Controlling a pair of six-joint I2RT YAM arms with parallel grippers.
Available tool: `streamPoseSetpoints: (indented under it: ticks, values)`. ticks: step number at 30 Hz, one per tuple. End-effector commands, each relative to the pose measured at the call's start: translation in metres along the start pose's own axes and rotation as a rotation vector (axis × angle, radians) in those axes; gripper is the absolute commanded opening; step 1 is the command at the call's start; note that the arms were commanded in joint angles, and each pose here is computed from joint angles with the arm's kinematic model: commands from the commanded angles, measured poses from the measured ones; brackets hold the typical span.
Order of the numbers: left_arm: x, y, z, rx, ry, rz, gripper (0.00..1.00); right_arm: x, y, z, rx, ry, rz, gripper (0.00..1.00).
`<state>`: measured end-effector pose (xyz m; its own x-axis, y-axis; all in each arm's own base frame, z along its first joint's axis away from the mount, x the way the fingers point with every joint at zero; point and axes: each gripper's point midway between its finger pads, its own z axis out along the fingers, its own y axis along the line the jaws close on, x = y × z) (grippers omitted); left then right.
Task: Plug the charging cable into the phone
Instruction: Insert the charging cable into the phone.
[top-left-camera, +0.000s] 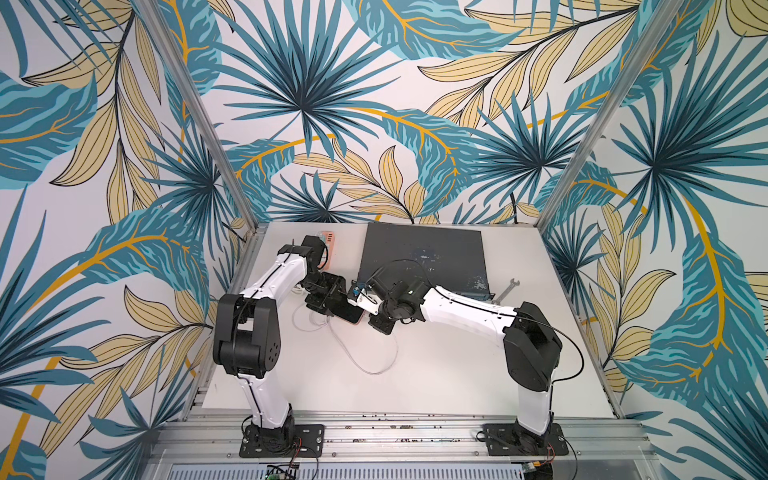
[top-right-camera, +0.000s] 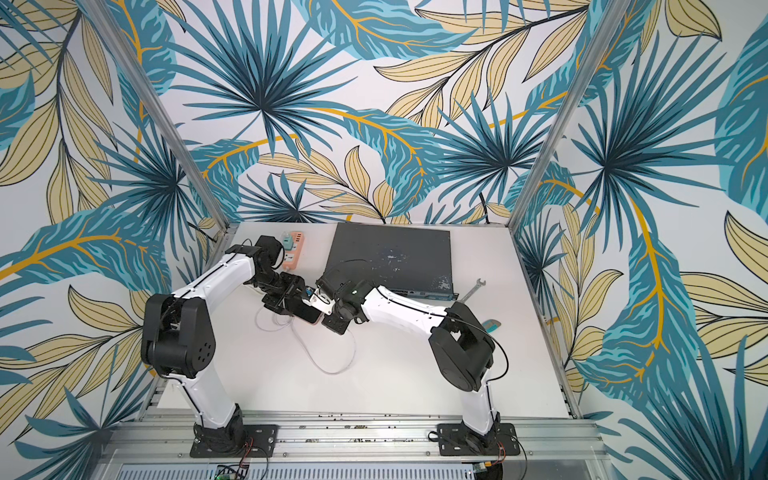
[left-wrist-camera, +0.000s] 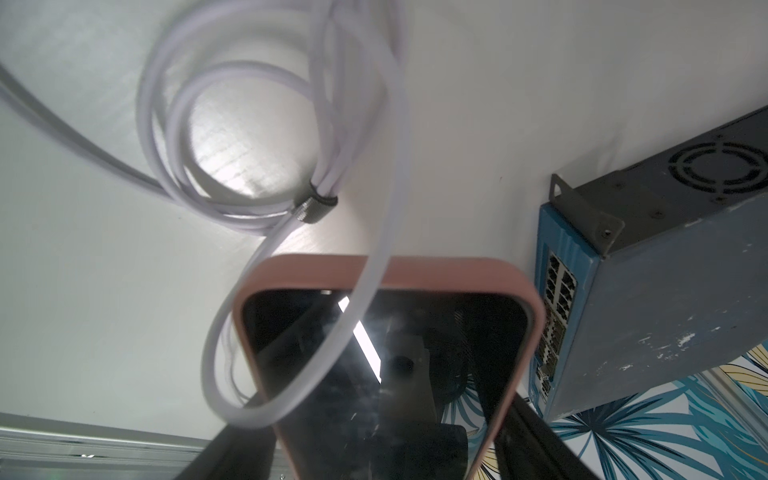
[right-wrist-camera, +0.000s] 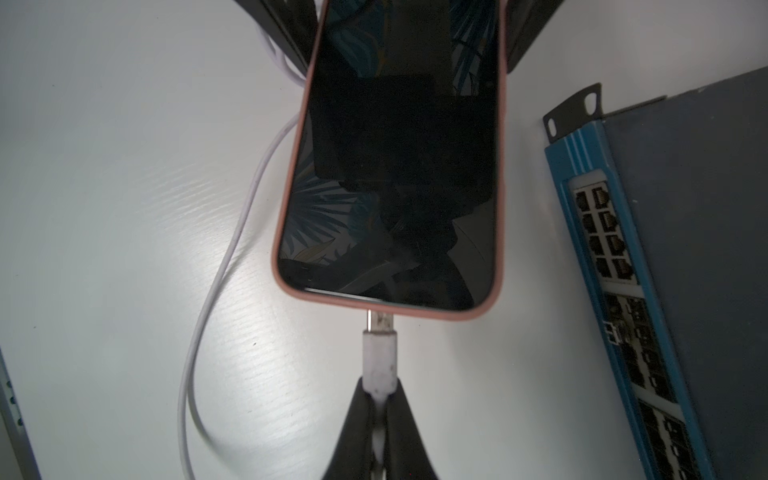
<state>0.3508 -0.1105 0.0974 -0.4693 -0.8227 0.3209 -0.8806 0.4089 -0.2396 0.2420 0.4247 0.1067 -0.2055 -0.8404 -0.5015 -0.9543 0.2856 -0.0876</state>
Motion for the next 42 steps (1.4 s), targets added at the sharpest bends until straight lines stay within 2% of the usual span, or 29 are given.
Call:
streamPoseSetpoints:
  ticks: [1, 23, 42]
  values:
    - [0.012, -0.004, -0.006, 0.025, 0.027, 0.028, 0.0, 0.006, -0.002, 0.009, 0.007, 0.022, -0.006, 0.0]
    - [0.016, -0.012, -0.005, 0.019, 0.03, 0.047, 0.0, 0.006, -0.005, 0.016, 0.026, 0.036, 0.002, 0.0]
    - [0.018, -0.016, 0.001, -0.002, 0.029, 0.056, 0.0, -0.012, -0.011, 0.012, 0.045, -0.003, 0.023, 0.0]
